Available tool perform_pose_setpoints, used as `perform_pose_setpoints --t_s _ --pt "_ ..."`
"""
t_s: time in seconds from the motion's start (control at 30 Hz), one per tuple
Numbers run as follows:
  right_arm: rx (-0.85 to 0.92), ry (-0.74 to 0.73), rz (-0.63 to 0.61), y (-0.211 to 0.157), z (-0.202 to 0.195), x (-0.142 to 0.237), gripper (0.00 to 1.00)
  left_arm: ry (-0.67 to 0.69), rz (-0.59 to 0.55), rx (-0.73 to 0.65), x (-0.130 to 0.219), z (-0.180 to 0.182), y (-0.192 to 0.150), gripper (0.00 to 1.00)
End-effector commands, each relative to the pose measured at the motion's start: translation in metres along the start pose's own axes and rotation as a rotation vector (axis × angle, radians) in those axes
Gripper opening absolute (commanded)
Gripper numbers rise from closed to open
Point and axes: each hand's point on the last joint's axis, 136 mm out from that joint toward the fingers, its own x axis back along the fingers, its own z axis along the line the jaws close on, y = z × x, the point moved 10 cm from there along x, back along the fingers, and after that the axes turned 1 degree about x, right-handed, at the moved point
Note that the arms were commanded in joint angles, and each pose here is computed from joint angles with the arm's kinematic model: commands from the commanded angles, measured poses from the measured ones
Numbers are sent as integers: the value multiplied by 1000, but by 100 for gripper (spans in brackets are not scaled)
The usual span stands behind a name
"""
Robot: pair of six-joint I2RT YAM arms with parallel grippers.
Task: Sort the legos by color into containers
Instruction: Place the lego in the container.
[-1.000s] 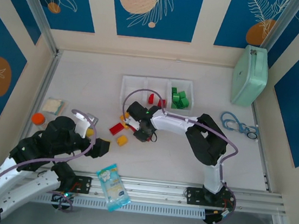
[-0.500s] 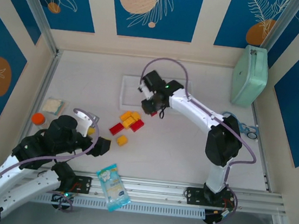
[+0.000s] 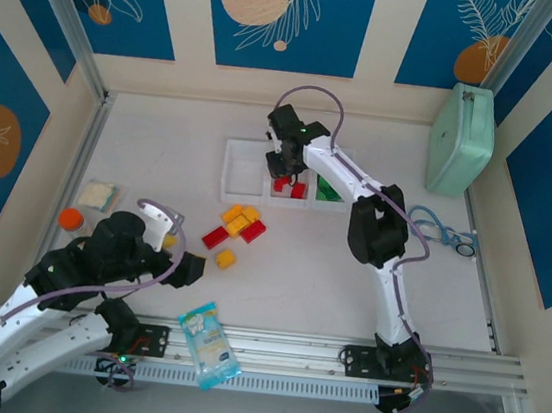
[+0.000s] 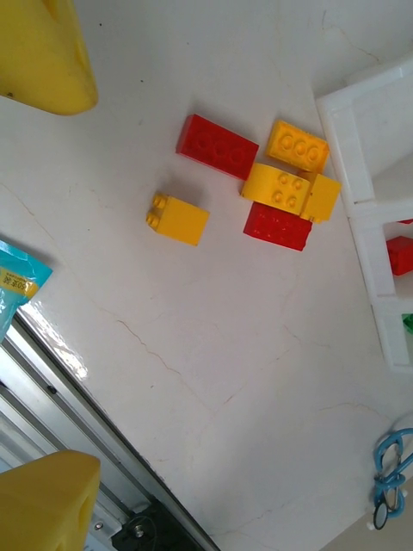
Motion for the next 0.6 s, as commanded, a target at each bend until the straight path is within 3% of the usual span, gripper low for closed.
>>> perform_pose_setpoints --t_s 0.0,0.1,0.27,0.33,0.57 --pt "18 -80 -7 10 -7 0 16 20 8 12 -1 2 1 99" --pt "16 -109 -2 11 -12 -5 24 25 15 14 -2 2 1 99" --pt "26 -76 11 6 -9 15 66 28 22 15 -4 2 1 99" --pt "9 -43 -15 -1 -5 30 76 26 27 16 -5 2 1 99" --pt "-109 92 -91 -28 -10 86 95 52 88 24 -17 3 2 99"
